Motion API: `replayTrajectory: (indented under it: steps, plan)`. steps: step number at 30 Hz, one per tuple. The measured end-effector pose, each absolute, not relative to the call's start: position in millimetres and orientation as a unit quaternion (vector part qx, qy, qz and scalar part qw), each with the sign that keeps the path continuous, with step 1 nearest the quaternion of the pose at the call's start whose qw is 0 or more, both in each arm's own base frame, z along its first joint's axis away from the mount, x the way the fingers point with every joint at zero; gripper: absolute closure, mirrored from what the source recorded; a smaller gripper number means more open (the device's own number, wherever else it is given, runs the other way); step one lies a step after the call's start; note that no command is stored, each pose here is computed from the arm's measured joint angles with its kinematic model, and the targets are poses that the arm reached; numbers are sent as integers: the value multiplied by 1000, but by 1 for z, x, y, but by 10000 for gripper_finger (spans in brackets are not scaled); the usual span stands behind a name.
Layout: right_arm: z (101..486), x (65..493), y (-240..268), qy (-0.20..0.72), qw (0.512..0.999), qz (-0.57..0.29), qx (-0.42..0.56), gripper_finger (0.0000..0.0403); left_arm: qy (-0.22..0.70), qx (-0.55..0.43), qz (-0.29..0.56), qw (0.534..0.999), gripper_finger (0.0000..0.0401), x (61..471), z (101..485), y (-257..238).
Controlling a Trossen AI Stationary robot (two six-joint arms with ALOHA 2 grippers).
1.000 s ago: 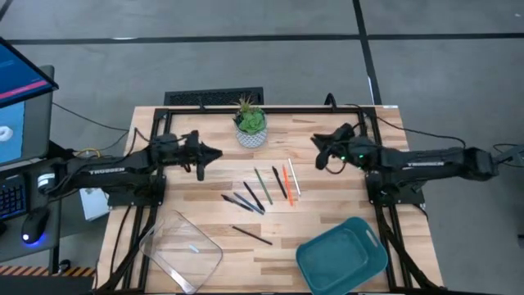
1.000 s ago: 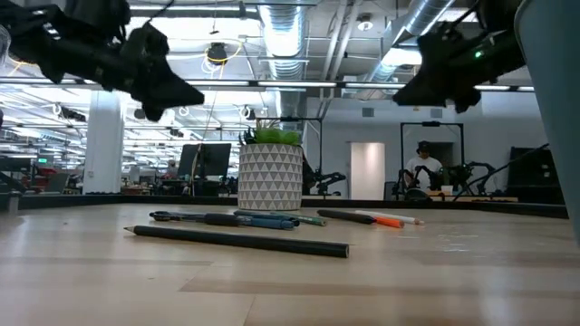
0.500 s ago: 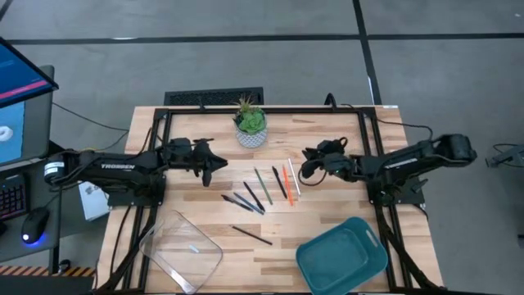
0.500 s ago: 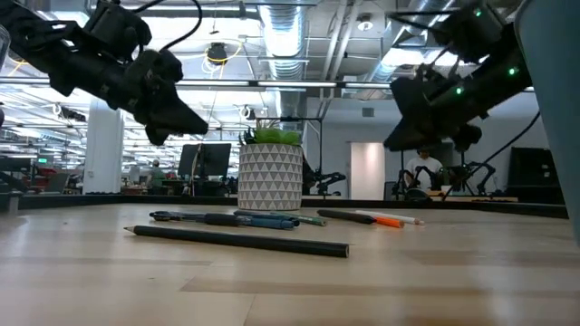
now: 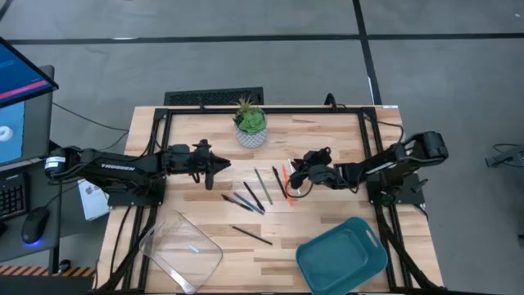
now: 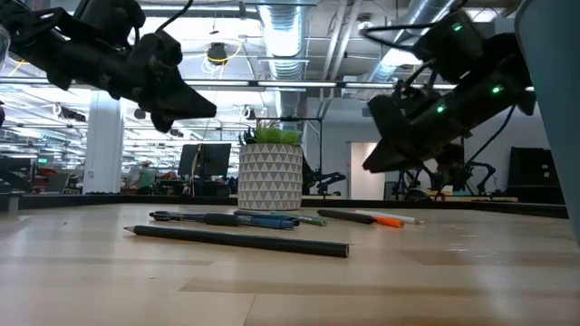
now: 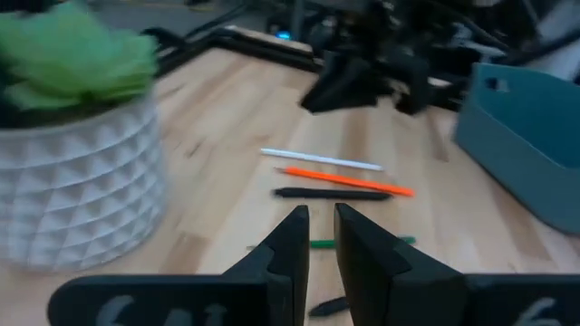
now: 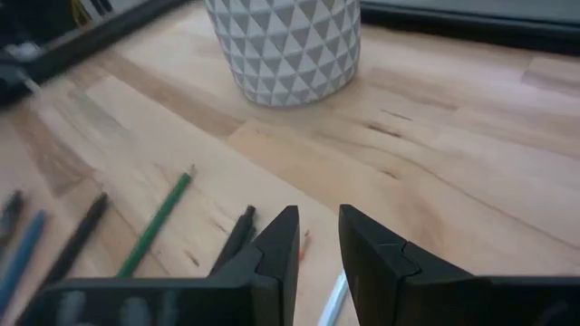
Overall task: Sort pens & pencils
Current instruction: Put the white pencil into the blue bin
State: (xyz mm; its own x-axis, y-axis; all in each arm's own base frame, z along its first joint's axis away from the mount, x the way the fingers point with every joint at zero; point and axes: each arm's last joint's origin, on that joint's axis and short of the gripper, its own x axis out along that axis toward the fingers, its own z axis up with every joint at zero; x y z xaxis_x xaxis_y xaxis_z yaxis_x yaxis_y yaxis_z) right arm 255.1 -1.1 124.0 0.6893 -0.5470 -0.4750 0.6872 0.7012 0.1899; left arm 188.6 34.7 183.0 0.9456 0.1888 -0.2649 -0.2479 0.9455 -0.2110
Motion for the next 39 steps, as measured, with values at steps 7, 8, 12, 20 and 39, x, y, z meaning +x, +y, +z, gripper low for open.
replayTrajectory:
  steps: [7, 8, 12, 20, 39]
  plan:
    - [116, 276, -3, 260, 877, -367, 167, 300, 126, -130, 102, 978, 355, 189, 182, 28]
    - [117, 279, -3, 271, 873, -371, 163, 300, 126, -129, 99, 979, 355, 190, 182, 27]
    - [123, 288, -3, 300, 851, -402, 155, 300, 118, -131, 77, 981, 355, 191, 184, 24]
    - [138, 297, -1, 261, 835, -444, 193, 300, 123, -144, 10, 982, 355, 191, 185, 20]
    - [126, 287, 22, 273, 807, -461, 247, 300, 59, -158, -35, 985, 355, 194, 199, 1]
